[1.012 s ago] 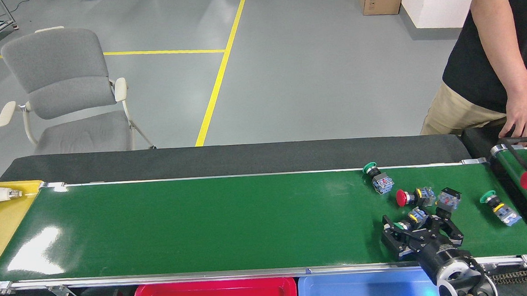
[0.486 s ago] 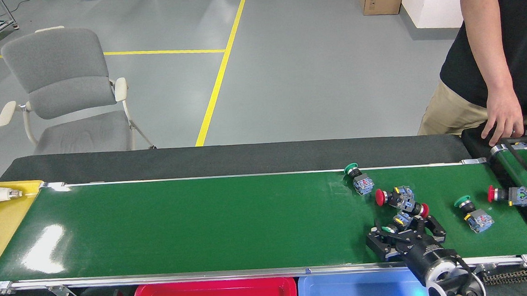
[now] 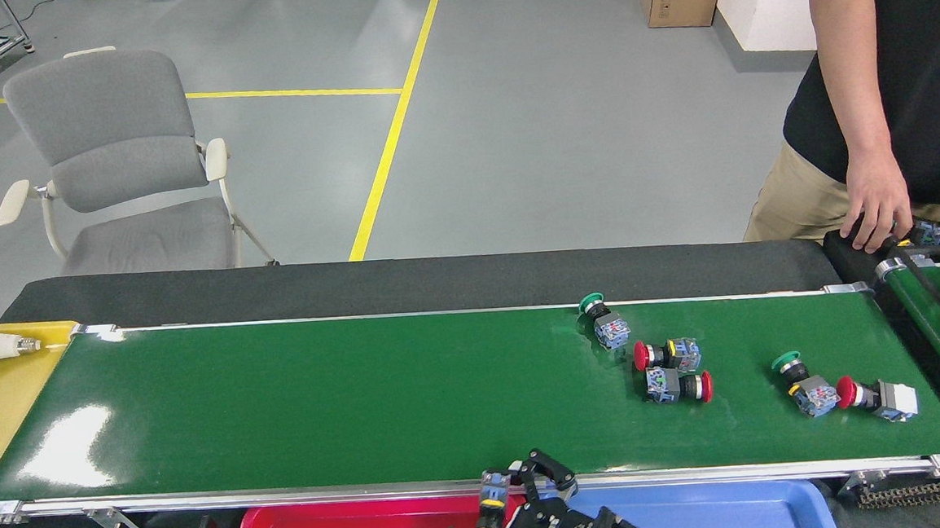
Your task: Pick switch part from conveyor to tray
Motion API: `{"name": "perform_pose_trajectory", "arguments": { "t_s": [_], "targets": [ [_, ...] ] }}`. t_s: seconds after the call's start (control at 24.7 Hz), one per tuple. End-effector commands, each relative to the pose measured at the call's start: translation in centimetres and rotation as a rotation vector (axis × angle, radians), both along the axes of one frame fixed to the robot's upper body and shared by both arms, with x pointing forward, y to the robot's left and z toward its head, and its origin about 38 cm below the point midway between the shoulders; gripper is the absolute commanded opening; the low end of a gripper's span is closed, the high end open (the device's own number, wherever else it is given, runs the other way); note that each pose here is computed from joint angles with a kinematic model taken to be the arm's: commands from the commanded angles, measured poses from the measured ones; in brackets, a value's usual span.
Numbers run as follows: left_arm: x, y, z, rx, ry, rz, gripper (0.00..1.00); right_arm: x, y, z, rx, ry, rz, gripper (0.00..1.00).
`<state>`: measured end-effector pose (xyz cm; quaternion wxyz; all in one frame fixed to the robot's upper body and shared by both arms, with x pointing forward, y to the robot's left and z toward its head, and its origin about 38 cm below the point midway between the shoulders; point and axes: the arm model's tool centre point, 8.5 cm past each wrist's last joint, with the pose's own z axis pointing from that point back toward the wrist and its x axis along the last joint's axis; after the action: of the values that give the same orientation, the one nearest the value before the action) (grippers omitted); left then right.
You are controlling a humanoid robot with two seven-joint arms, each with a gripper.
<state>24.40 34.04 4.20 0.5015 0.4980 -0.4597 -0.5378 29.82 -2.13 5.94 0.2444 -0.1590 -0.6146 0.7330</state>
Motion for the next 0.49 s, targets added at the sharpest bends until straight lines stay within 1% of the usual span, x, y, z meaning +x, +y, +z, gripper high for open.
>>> {"name": "perform_pose_trajectory", "arguments": {
  "t_s": [0.0,0.04,0.08,0.12,0.16,0.2,0.24,0.28,0.32,0.4,0.45],
  "targets": [
    [0.3,0.1,0.5,0.009,-0.014,0.001,1.00,0.6,0.3,1.4,0.038,-0.034,0.001,1.00],
    [0.2,0.1,0.4,0.009,-0.011,0.001,1.00,0.6,0.1,1.6,0.049,-0.035,-0.008,1.00],
    [0.2,0.2,0.4,0.010,-0.008,0.004,1.00,1.3,-1.2,2.1,0.073,-0.052,-0.055,1.00],
    [0.2,0.2,0.4,0.009,-0.007,0.003,1.00,1.7,-2.5,2.2,0.090,-0.058,-0.096,1.00],
    [0.1,0.2,0.3,0.009,-0.004,0.004,1.00,1.6,-4.4,1.7,0.127,-0.050,-0.160,1.00],
    [0.1,0.2,0.3,0.008,-0.005,0.004,1.00,1.4,-6.3,1.7,0.171,-0.054,-0.228,1.00],
    [0.1,0.1,0.4,0.007,-0.007,0.004,1.00,1.6,-8.1,2.2,0.205,-0.078,-0.293,1.00],
    [0.1,0.2,0.3,0.009,-0.005,0.005,1.00,2.0,-11.1,2.6,0.227,-0.107,-0.388,1.00],
    [0.2,0.2,0.4,0.008,-0.008,0.003,1.00,1.8,-15.4,2.1,0.235,-0.121,-0.516,1.00],
    [0.2,0.2,0.4,0.008,-0.007,0.003,1.00,0.0,-21.8,0.9,0.249,-0.143,-0.728,1.00],
    [0.1,0.2,0.4,0.008,-0.005,0.003,1.00,-0.8,-23.4,0.4,0.253,-0.144,-0.792,1.00]
  ]
}}
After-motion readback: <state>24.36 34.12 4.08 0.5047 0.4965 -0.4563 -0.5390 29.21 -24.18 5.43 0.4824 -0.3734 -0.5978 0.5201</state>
